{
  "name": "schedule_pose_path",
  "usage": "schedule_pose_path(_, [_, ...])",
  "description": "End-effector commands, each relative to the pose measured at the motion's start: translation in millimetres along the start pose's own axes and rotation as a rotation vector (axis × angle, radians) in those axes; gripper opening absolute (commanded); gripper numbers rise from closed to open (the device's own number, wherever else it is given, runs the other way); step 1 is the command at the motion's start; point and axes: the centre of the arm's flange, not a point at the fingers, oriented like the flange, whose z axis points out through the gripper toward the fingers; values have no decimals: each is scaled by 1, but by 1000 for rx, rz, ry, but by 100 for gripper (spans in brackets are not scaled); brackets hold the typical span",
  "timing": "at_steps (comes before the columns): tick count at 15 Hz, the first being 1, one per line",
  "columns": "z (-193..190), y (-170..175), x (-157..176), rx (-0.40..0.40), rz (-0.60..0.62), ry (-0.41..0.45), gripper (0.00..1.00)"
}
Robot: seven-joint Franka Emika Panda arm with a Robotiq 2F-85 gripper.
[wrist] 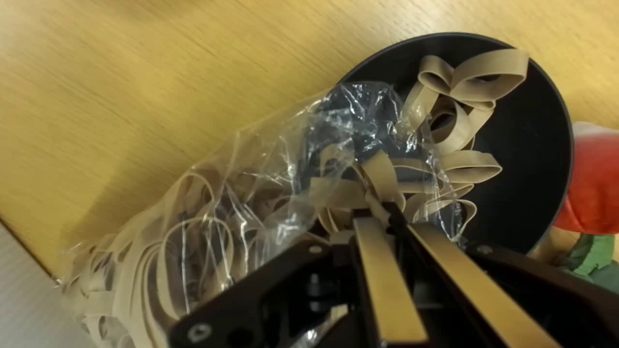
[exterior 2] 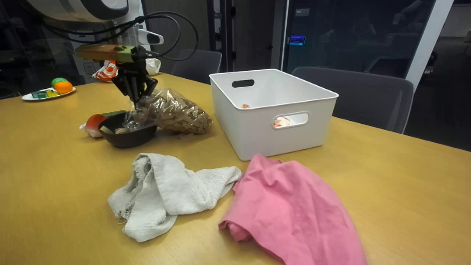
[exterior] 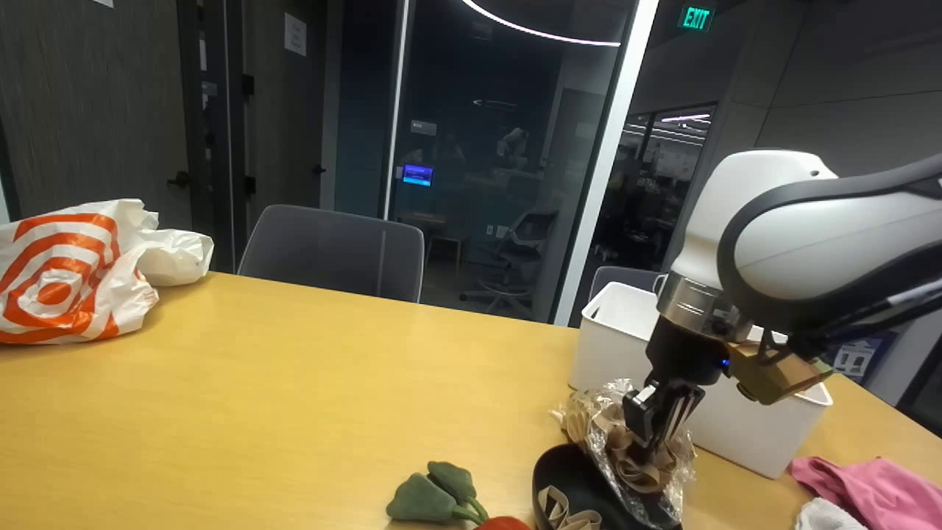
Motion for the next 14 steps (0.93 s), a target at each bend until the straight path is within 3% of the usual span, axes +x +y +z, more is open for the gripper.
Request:
schedule_pose_path(1, [-28, 3, -8, 41, -40, -35, 10])
schedule_pose_path(7, [-40, -10, -13, 274, -220, -94, 11])
schedule_pose_path(14, [-12, -41, -7, 316, -349, -136, 10])
